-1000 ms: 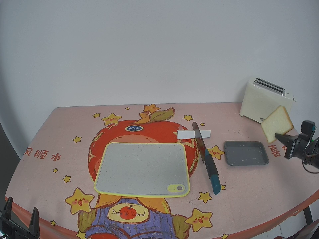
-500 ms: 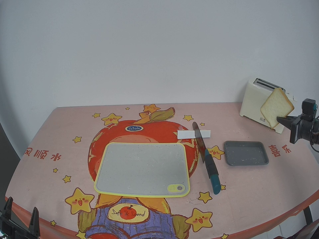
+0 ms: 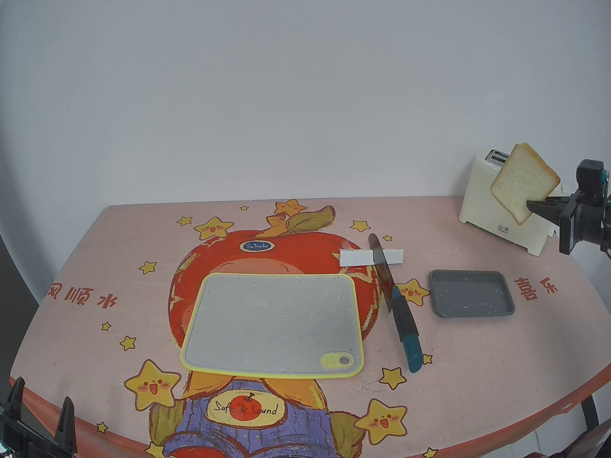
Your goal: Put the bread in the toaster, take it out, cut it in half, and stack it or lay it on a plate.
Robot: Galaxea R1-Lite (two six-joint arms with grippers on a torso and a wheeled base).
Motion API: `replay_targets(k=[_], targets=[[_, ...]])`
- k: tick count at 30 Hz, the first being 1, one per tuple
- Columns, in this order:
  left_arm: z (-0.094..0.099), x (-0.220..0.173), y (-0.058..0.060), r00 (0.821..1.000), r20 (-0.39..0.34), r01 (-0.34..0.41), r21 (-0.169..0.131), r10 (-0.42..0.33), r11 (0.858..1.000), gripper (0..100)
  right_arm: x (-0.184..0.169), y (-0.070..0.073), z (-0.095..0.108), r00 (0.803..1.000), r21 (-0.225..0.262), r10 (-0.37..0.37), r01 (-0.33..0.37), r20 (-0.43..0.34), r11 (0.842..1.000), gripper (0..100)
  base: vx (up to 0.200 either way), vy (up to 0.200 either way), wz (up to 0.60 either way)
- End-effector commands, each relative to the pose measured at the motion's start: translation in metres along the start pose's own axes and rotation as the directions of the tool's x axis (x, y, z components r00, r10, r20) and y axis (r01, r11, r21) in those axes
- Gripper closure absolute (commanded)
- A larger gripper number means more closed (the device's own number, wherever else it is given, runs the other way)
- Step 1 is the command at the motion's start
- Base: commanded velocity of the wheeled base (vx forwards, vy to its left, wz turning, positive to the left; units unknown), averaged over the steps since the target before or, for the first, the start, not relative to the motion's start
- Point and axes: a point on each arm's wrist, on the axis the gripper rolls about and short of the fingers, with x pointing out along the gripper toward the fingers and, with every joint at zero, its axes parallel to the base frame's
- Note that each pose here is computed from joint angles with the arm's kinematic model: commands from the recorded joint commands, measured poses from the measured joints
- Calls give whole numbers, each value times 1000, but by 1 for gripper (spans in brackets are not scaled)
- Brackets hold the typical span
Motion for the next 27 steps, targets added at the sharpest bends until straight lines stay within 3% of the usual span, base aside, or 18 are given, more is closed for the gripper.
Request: replay_targets(k=[1, 8, 12, 16, 20, 27], targets=[[-5, 1, 0, 1000, -9, 1, -1, -1, 1000, 0, -2, -1, 9, 1000, 0, 0, 0, 8, 1000, 100, 0, 0, 0], [-5, 1, 0, 1000, -9, 1, 1, -1, 1000, 0, 5, -1, 12, 1000, -1, -2, 2, 10, 1000, 100, 0, 0, 0], [-5, 1, 0, 1000, -9, -1, -1, 1, 1000, 0, 9, -2, 12, 1000, 36, -13, 13, -1, 999, 100, 0, 0, 0], [-5, 1, 0, 1000, -9, 1, 1, -1, 1000, 0, 8, 5, 13, 1000, 38, 10, -11, 5, 999, 100, 0, 0, 0], [-5, 1, 0, 1000, -9, 1, 1, -1, 1000, 0, 11, 4, 18, 1000, 79, 1, -2, 10, 997, 100, 0, 0, 0], [-5, 1, 0, 1000, -9, -1, 1, 1, 1000, 0, 12, 4, 18, 1000, 79, 5, -5, 10, 997, 100, 0, 0, 0]])
